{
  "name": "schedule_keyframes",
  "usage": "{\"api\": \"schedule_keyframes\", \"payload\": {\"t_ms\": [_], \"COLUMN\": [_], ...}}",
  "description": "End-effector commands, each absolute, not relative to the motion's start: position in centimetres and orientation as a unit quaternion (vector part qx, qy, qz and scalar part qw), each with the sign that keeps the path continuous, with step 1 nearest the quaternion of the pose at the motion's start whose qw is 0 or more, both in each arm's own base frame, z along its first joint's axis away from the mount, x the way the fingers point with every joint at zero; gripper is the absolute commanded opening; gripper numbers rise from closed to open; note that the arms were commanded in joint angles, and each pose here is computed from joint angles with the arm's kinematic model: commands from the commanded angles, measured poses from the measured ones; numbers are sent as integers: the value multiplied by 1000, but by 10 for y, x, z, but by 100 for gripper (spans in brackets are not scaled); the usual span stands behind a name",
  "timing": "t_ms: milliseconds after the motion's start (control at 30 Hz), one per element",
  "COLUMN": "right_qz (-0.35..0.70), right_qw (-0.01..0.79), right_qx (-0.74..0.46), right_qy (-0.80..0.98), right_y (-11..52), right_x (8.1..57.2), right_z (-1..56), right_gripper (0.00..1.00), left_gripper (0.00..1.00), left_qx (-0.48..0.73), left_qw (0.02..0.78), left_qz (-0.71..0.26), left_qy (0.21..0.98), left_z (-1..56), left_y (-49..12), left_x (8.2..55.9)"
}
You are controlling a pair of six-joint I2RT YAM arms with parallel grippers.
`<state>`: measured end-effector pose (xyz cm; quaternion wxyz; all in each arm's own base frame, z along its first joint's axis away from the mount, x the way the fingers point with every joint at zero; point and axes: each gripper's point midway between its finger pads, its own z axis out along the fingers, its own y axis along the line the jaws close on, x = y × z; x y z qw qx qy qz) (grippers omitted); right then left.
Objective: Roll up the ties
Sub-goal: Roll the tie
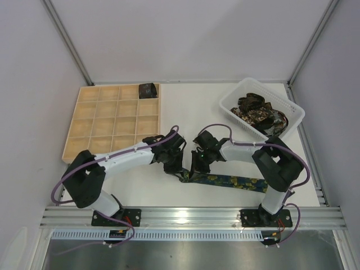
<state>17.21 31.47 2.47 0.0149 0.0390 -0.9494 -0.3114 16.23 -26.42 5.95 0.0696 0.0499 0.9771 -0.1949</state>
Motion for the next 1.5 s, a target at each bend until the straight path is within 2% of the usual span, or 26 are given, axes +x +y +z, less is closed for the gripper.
{"api": "schedule_keyframes", "payload": {"t_ms": [0,267,500,767,967,1400,1467], "right_qz": [-350,-351,-329,-304,-275,-274,-275], "right_qw": [-3,7,-8,-31,-19,-8,-9], "right_qx": [44,46,38,22,3,-18,-17], "right_qy": [-936,-935,-944,-952,-961,-962,-961], "right_y": [339,339,321,283,252,251,252], "right_x": [186,183,184,186,177,174,176], "right_z": [39,39,51,58,30,8,12], "right_gripper": [0,0,0,0,0,0,0], "left_gripper": [1,0,0,0,0,1,6], "left_qx": [67,88,76,77,85,105,108], "left_qw": [76,49,25,24,19,9,4], "left_qz": [-227,-230,-171,-152,-150,-184,-184], "left_qy": [969,968,982,985,985,977,977], "left_z": [78,75,54,48,46,36,30], "left_y": [-294,-325,-317,-314,-321,-344,-340], "left_x": [166,165,162,164,163,156,152]}}
